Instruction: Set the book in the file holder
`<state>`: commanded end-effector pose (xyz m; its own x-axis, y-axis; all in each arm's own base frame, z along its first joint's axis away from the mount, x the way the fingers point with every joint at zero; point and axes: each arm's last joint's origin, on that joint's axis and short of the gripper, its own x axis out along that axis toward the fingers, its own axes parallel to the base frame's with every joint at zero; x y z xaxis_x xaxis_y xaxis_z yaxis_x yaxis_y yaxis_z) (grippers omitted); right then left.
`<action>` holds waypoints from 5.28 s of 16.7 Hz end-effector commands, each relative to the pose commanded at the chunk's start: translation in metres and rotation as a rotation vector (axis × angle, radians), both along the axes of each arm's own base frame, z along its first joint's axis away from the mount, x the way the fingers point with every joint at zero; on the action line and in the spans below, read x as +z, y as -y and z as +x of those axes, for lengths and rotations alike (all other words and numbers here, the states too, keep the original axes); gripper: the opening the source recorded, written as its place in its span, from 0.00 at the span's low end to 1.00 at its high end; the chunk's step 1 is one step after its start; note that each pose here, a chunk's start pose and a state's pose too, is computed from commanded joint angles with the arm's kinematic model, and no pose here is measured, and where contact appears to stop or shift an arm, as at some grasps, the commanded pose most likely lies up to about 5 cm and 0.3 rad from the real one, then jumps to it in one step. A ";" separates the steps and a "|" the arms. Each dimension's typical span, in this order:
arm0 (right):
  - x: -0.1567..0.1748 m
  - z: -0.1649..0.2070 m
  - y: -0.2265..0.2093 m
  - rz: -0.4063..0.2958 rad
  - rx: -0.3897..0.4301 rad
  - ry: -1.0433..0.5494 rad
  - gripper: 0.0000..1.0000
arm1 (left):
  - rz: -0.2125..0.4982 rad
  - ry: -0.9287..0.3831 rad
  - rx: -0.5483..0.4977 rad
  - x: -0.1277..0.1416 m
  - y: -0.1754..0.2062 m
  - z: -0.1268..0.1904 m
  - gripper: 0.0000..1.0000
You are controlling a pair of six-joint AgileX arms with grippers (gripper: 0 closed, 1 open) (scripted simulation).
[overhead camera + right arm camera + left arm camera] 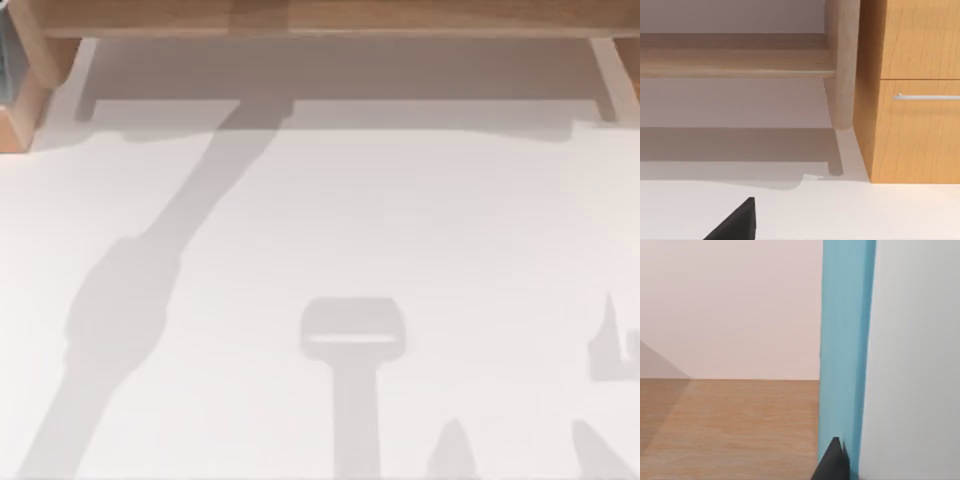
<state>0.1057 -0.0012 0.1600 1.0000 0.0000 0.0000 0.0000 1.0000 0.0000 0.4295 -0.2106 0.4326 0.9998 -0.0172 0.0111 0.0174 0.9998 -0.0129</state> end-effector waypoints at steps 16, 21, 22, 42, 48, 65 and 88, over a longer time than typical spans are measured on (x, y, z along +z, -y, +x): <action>0.000 0.000 0.000 0.000 0.000 0.000 1.00 | 0.001 0.001 -0.003 0.010 0.001 -0.001 0.00; 0.000 0.000 0.000 0.000 0.000 0.000 1.00 | 0.001 0.001 -0.003 0.015 0.001 -0.001 0.00; 0.000 0.000 0.000 0.000 0.000 0.000 1.00 | 0.001 0.003 -0.001 0.016 0.000 -0.002 0.00; 0.000 0.000 0.000 0.000 0.000 0.000 1.00 | 0.821 -0.199 0.805 -0.084 -0.394 -0.093 0.00; 0.000 0.000 0.000 0.000 0.000 0.000 1.00 | 1.166 -0.500 0.751 -0.167 -0.442 -0.173 0.00; 0.000 0.000 0.000 0.000 0.000 0.000 1.00 | 1.608 -0.440 0.267 -0.221 -0.436 -0.201 0.00; 0.000 0.000 0.000 0.000 0.000 0.000 1.00 | 1.555 -0.242 -0.133 -0.269 -0.407 -0.111 0.00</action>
